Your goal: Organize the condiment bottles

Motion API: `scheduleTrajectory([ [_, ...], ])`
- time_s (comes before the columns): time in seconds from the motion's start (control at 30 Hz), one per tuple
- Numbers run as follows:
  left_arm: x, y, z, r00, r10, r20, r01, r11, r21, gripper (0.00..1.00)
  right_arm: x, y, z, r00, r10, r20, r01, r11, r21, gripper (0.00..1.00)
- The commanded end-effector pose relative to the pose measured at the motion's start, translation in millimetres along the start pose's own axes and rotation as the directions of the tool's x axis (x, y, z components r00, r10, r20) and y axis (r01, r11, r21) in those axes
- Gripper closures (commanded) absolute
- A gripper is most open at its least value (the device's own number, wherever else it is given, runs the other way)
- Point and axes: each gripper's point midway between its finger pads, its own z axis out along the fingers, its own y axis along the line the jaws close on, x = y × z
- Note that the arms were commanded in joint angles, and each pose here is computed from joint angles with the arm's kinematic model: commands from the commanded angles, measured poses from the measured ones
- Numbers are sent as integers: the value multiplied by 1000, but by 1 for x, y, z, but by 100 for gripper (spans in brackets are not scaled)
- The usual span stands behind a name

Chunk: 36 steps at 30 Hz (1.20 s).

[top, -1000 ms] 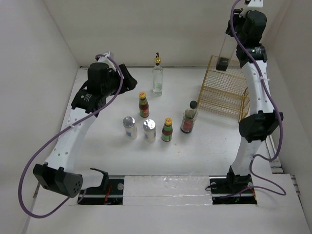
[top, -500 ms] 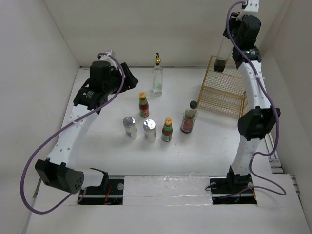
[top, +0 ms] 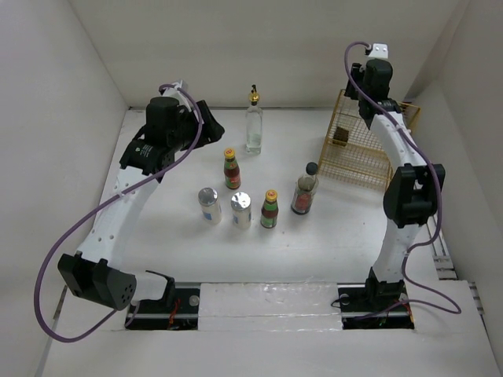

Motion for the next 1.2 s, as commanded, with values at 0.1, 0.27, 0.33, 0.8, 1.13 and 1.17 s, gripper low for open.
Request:
scheduleTrajectory([
  [0.1,-15,-15,-8,998,21,51,-24,998,58,31,-79,4,-38,973,63,222,-58,998,-25,80],
  [0.27,-12,-15,-10,999,21,45,-24,998,65,30,-74,1,-43,974,94,208,-90,995,-32,40],
  [0.33,-13,-14,-10,999,12,49,-15,998,58,30,-80,2,-48,971,96,218,-89,995,-43,33],
  [0.8,-18,-15,-14,998,13,68,-16,998,56,74,-178,-12,-116,916,14,400,-28,999,31,10],
  [1.13,-22,-18,-18,996,13,83,-19,998,65,100,-154,153,-152,929,-22,370,194,879,-436,85],
  [1.17,-23,-19,-21,996,14,91,-20,997,70,100,-135,168,-146,941,-34,337,203,853,-480,65],
])
